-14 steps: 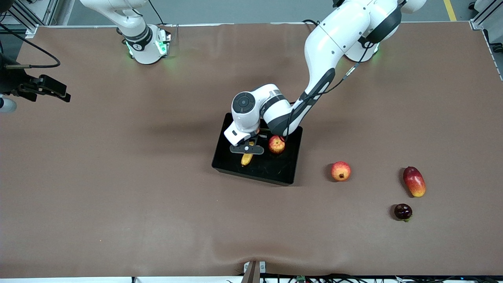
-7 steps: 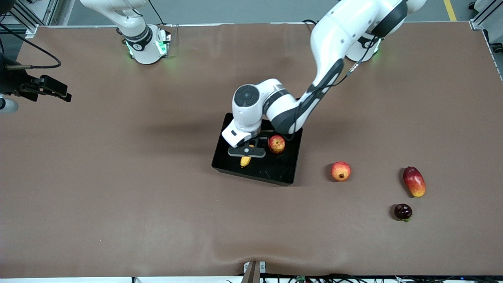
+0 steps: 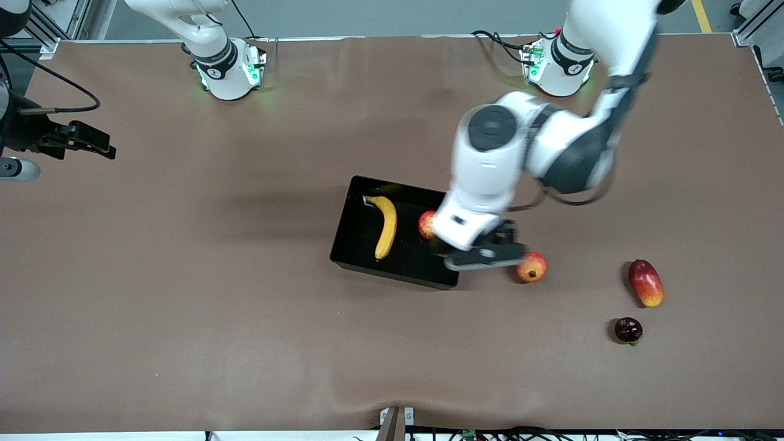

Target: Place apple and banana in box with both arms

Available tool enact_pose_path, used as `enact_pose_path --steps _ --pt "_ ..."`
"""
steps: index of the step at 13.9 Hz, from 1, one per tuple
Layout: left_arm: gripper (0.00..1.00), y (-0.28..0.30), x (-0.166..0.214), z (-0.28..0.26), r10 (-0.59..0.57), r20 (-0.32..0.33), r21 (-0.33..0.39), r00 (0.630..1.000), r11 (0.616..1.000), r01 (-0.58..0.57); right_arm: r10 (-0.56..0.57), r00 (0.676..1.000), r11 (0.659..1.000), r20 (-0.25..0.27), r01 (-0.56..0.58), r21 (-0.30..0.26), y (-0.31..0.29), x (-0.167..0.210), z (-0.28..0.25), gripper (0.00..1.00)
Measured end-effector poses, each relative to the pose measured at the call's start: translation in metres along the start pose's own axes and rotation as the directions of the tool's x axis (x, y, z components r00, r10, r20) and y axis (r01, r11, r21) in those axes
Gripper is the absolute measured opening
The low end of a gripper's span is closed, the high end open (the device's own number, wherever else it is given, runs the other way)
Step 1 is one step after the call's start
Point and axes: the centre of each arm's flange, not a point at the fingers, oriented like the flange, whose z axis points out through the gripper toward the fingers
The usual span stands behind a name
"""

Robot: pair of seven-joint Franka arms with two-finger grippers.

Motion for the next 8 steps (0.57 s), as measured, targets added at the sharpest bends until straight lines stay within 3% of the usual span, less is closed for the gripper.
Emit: enact_pose_path --steps 3,8 --pt "1.00 -0.086 0.033 -0.018 -0.046 0.058 -0.025 0.997 0.999 0.047 -0.012 1.000 1.000 -0.009 0.012 0.005 0.018 -0.008 -0.009 1.00" --pt "1.00 -0.185 0.044 -0.064 0.012 0.108 0.026 0.994 1.000 -0.015 -0.018 1.000 1.000 -0.003 0.018 0.006 0.020 -0.014 -0.012 1.00"
